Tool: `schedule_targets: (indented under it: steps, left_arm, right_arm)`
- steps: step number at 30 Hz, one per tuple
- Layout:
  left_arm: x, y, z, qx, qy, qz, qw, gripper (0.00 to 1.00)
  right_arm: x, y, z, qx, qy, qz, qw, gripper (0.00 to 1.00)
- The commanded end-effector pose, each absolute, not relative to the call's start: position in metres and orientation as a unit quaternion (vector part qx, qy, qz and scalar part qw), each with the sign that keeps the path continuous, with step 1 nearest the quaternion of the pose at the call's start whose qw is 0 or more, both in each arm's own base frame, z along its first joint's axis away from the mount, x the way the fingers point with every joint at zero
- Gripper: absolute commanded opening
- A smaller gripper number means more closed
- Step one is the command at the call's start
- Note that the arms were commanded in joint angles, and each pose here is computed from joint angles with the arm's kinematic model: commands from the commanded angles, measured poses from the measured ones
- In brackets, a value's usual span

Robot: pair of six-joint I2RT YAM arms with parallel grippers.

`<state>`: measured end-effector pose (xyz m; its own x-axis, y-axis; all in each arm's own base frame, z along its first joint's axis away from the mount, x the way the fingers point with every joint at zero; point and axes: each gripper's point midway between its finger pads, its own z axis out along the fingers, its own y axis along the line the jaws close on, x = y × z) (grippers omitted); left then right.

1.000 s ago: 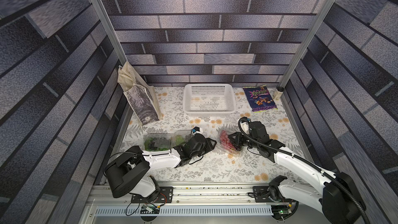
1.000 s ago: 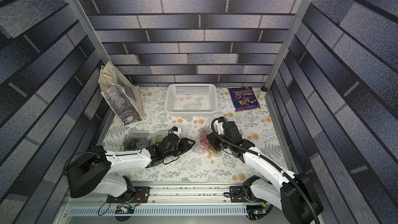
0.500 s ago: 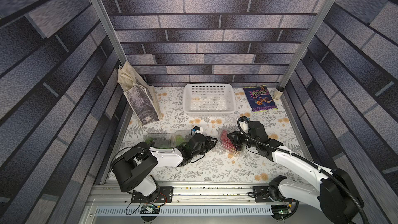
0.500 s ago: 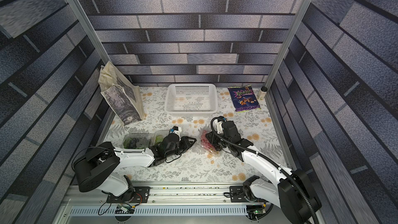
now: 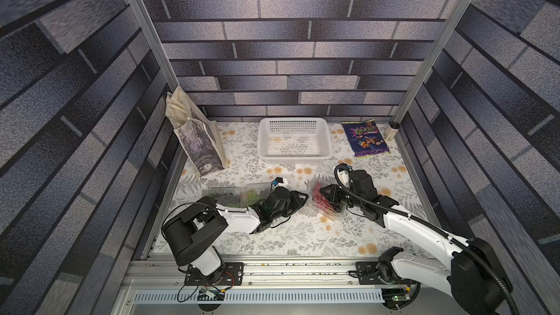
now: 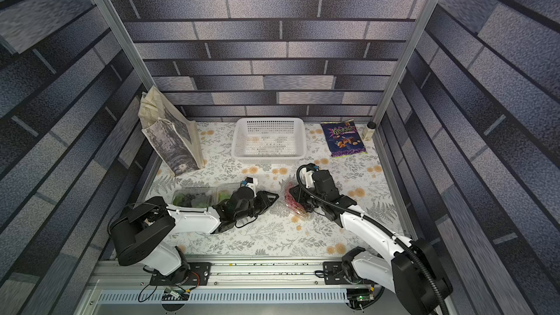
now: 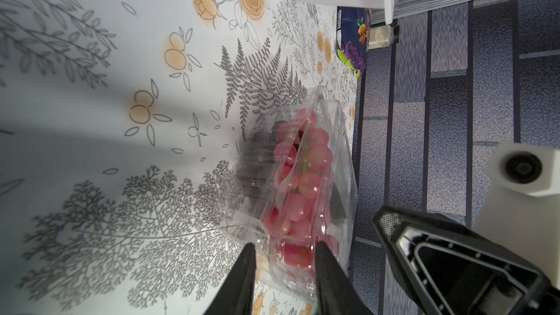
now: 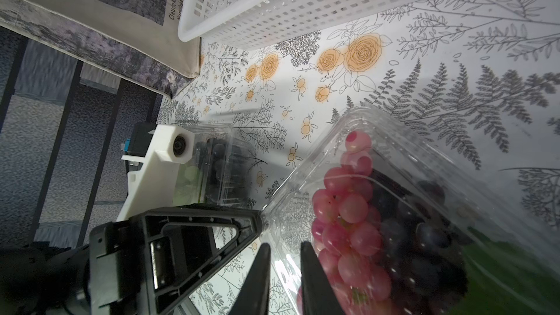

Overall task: Pack grapes into containers
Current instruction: Close the packing box at the center of the board.

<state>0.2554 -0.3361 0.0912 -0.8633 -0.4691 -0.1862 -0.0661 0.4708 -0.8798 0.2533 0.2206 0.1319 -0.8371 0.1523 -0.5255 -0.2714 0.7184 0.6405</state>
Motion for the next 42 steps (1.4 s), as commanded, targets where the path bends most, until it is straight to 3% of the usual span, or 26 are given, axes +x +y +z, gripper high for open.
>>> schedule_targets:
  steps: [1,10,27,42]
  left_arm:
    - [0.251,-0.340,0.074,-0.153,0.855,-0.463,0.178,0.35]
    - [0.256,-0.354,0.079,-0.138,0.855,-0.468,0.174,0.35]
    - [0.254,-0.312,0.075,-0.177,0.866,-0.426,0.191,0.36]
    - [0.266,-0.341,0.107,-0.151,0.860,-0.445,0.200,0.37]
  right_arm:
    - [0.254,0.219,0.147,-0.040,0.878,0.370,0.301,0.21]
    - [0.251,0.215,0.148,-0.040,0.881,0.362,0.303,0.21]
    - [0.253,0.219,0.148,-0.042,0.879,0.369,0.299,0.21]
    - [0.253,0.221,0.145,-0.043,0.879,0.372,0.295,0.21]
